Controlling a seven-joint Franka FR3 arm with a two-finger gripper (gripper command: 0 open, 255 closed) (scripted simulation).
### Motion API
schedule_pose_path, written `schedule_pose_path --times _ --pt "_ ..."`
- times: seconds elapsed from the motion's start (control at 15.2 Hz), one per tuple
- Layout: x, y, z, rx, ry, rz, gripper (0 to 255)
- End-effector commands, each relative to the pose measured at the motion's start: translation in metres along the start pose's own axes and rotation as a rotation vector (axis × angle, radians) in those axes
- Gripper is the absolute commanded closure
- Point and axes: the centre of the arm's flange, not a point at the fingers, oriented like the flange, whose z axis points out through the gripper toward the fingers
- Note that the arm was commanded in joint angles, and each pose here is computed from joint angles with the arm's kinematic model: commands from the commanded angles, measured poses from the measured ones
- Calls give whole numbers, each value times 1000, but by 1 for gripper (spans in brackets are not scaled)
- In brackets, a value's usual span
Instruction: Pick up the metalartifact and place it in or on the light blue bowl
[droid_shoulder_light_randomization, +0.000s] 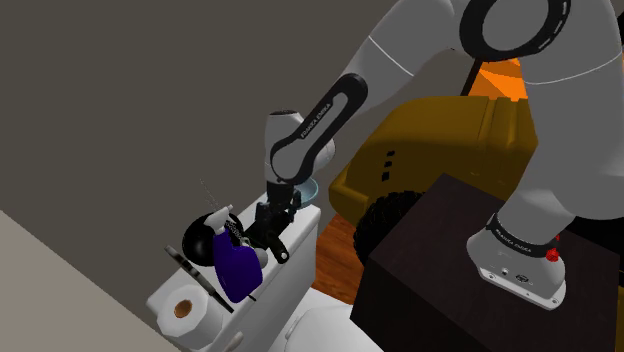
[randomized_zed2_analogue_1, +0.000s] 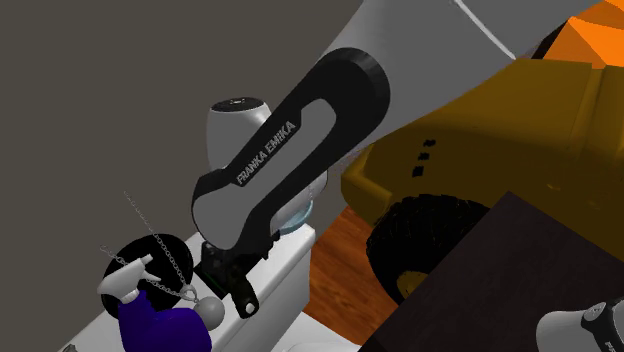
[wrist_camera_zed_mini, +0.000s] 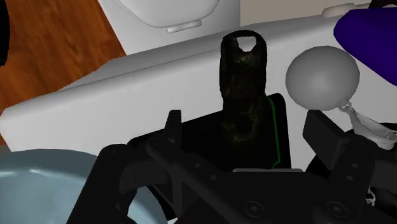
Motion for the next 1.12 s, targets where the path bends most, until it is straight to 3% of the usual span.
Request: schedule_pose_path --times 0.0,0.53,0.99,1.06 --pt "12 -9 16 10 4 4 0" --pt "12 -9 56 10 4 4 0" --pt "12 -9 56 10 4 4 0" --pt "12 -9 56 10 4 4 255"
